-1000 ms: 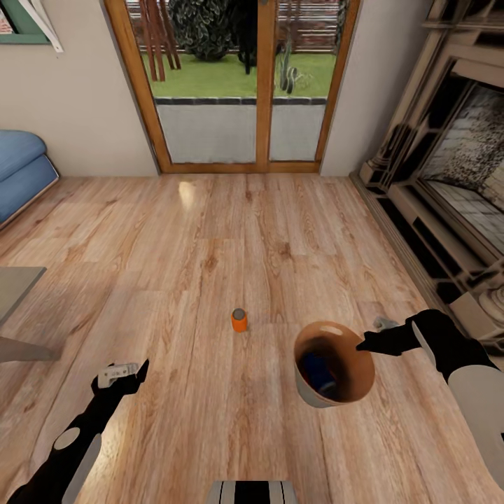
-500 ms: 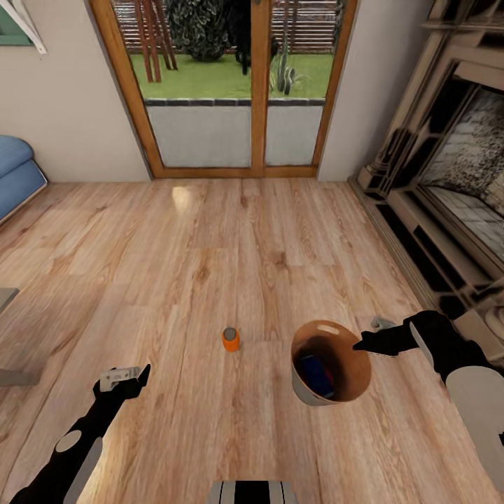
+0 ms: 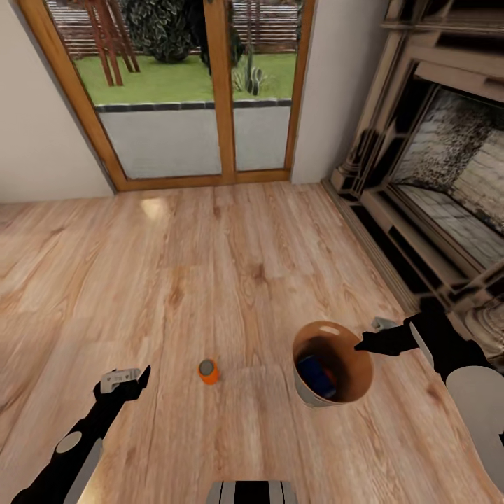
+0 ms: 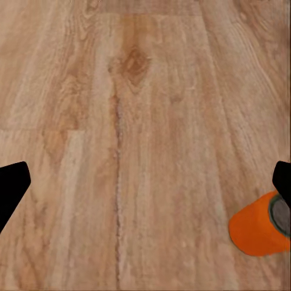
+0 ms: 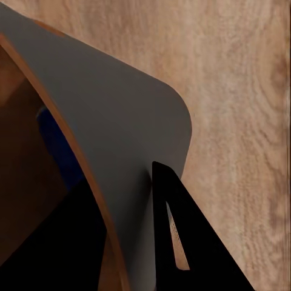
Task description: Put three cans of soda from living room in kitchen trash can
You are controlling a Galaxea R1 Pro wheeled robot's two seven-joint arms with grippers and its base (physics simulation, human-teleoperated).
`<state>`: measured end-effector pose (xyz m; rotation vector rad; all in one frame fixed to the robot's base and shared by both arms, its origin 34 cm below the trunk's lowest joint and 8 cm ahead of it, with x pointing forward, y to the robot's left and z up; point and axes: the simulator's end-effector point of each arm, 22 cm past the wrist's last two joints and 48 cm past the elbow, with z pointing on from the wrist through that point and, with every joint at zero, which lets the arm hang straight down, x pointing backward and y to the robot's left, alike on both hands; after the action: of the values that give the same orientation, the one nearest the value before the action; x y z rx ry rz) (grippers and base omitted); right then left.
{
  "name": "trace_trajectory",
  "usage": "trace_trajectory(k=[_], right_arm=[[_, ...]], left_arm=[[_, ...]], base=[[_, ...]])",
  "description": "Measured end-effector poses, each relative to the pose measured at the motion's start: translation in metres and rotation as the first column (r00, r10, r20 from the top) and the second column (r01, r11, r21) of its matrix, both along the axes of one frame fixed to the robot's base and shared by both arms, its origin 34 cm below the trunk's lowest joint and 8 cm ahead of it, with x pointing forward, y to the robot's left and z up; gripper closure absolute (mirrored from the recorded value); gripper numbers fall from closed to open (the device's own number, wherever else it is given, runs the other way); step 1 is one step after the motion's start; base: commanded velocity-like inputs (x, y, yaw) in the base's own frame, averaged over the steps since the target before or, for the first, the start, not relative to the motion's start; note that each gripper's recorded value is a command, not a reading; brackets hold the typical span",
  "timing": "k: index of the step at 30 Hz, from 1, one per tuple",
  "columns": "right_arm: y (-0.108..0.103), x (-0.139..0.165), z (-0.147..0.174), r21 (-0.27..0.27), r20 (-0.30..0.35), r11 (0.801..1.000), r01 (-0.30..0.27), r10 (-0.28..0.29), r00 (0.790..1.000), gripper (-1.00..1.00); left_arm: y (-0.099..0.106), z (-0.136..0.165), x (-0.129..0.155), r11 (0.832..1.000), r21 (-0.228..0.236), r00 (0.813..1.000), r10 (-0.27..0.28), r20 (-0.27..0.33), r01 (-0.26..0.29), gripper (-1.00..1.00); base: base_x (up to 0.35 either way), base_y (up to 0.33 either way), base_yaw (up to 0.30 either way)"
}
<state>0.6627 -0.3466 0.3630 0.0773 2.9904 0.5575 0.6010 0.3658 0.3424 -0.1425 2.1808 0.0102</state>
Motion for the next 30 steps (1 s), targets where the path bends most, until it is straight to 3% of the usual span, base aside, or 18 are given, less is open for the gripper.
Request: trace_trajectory(k=[8,16,24,26,30], right_arm=[[0.000,-0.005,-0.004,-0.007,-0.009,1.000,-0.008,0.008,1.000,1.00],[0.001,-0.011,-0.008,-0.012,-0.020,1.000,-0.010,0.010,1.000,1.00],[0.018,-0.008,-0.007,0.011,-0.010,1.000,-0.019,0.019,1.000,1.00],[0.019,-0.011,-0.010,0.007,-0.010,1.000,-0.028,0.028,1.000,1.00],[0.019,-0.012,-0.010,0.003,-0.011,1.000,-0.031,0.031,0.999,1.00]], left_arm=[[-0.010,-0.003,-0.001,1.000,-0.005,1.000,-0.024,-0.007,0.024,-1.00],[-0.011,-0.003,-0.001,1.000,-0.004,1.000,-0.028,-0.008,0.028,-1.00],[-0.013,-0.004,-0.001,0.999,-0.005,0.999,-0.032,-0.009,0.032,-1.00],[-0.032,-0.008,-0.003,0.997,-0.012,0.997,-0.075,-0.021,0.075,-1.00],[-0.040,-0.010,-0.004,0.995,-0.015,0.995,-0.094,-0.026,0.094,-1.00]], base=[[0.322,0.000,-0.187],[0.322,0.000,-0.016],[0.270,0.000,-0.001],[0.054,0.000,0.000],[0.023,0.000,0.000]])
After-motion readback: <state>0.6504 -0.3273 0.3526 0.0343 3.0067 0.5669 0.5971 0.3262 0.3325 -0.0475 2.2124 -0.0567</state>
